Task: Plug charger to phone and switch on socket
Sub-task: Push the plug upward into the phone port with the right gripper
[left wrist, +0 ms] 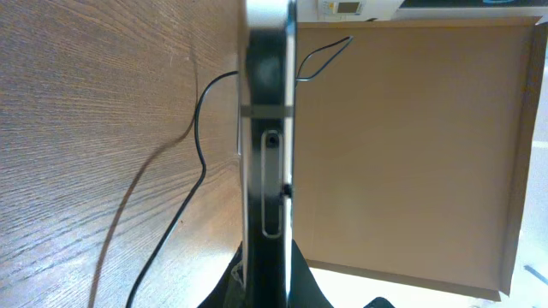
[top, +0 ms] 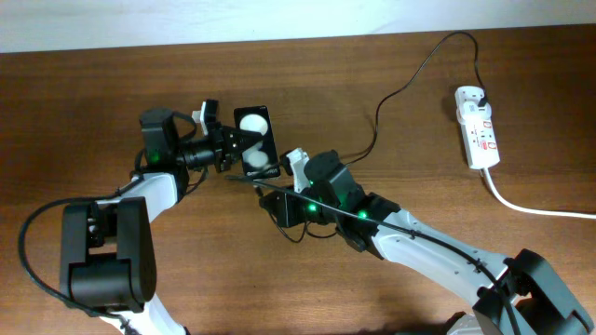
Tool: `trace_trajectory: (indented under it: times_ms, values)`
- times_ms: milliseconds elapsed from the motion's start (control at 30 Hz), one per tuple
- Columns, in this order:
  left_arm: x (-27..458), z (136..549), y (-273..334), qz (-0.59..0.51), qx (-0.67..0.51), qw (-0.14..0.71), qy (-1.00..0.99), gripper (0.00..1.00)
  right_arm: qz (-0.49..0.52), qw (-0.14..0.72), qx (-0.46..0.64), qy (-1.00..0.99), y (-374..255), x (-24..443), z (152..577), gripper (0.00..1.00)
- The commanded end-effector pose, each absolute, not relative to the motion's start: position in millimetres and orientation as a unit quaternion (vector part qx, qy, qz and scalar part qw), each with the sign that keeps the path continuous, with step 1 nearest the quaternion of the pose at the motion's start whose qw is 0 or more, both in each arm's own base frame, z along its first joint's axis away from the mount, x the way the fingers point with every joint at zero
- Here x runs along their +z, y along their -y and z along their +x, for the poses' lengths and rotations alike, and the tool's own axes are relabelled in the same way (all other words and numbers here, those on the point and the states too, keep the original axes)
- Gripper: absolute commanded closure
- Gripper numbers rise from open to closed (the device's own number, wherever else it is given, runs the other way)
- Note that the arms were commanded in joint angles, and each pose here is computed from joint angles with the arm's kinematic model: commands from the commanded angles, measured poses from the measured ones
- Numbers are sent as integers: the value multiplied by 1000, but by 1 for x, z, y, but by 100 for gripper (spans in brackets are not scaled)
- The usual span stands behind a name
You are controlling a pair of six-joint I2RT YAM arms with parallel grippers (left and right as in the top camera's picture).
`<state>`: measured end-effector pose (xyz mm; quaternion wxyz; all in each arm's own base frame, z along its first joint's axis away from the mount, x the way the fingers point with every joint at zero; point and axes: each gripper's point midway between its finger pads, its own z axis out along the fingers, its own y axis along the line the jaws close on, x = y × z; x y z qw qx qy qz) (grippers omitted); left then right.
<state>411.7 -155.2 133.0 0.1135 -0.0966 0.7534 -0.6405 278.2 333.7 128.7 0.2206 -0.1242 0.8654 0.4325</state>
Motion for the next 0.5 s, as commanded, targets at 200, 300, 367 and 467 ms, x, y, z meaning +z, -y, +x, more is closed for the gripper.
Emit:
trace_trajectory:
  times_ms: [200, 300, 367, 467]
  values:
    - [147, 410, 156, -80, -646, 122, -749, 98, -135, 219, 462, -849, -323, 145, 285, 96]
    - [147, 410, 156, -80, -646, 122, -749, 98, -133, 218, 463, -849, -322, 145, 286, 96]
    - [147, 410, 156, -80, -646, 122, -749, 97, -132, 219, 462, -849, -321, 145, 287, 96]
    - [147, 410, 156, -80, -646, 122, -749, 96, -111, 227, 443, -860, -316, 140, 293, 96]
